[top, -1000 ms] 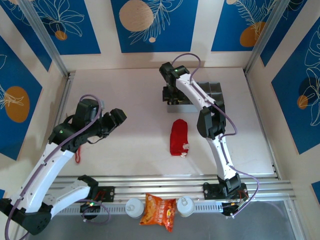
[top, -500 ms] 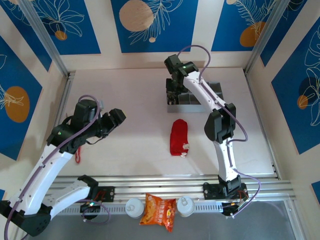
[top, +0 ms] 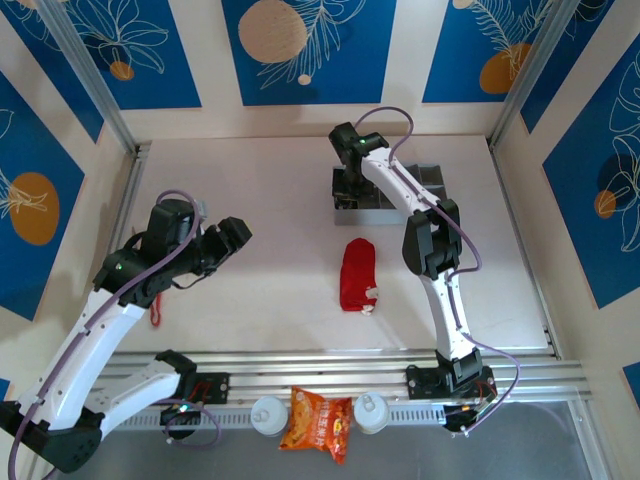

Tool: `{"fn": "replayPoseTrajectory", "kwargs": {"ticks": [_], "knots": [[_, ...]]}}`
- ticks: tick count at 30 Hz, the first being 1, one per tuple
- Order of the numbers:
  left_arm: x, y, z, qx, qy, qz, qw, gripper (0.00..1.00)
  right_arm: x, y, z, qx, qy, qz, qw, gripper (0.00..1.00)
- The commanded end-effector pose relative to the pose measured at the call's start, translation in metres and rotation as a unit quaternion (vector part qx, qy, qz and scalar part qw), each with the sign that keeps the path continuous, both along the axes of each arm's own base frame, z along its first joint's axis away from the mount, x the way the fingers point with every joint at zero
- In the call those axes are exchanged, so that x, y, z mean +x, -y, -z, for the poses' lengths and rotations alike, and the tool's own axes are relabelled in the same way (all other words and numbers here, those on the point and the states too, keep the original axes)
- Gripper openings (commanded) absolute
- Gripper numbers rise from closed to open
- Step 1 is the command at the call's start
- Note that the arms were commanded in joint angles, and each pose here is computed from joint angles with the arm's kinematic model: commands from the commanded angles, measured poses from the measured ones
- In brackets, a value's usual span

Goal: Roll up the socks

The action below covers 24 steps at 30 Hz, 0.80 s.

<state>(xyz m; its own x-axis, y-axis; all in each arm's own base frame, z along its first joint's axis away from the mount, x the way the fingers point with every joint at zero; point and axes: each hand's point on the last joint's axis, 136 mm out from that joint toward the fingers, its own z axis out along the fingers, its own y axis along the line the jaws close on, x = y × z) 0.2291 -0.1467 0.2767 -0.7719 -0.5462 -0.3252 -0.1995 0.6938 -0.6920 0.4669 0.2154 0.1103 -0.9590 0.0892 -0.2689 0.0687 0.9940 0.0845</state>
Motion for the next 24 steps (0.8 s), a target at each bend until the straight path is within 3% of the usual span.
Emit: {"fn": "replayPoseTrajectory", "kwargs": {"ticks": [1,5,8,16,19,24], "knots": [[0.005,0.001,-0.006,-0.007,0.013,-0.004,1.0,0.74,-0.006,0.0,-0.036,0.017,0.027,-0.003,0.999,0.15],[0.007,0.005,-0.005,-0.009,0.012,0.001,1.0,0.74,-0.018,0.011,-0.087,0.019,0.094,-0.003,0.995,0.31],[0.008,0.011,0.004,-0.013,-0.003,0.013,1.0,0.74,-0.053,0.027,-0.09,0.045,0.098,0.02,0.994,0.36],[0.005,0.028,0.043,-0.033,-0.047,0.041,0.998,0.72,-0.193,0.026,0.016,0.09,-0.031,0.031,0.995,0.38],[0.001,0.027,0.056,-0.031,-0.058,0.044,0.997,0.72,-0.215,0.003,0.04,0.124,-0.045,0.015,0.991,0.41],[-0.006,0.022,0.072,-0.022,-0.067,0.042,0.997,0.72,-0.233,-0.012,0.084,0.116,-0.087,0.007,0.989,0.41]]}}
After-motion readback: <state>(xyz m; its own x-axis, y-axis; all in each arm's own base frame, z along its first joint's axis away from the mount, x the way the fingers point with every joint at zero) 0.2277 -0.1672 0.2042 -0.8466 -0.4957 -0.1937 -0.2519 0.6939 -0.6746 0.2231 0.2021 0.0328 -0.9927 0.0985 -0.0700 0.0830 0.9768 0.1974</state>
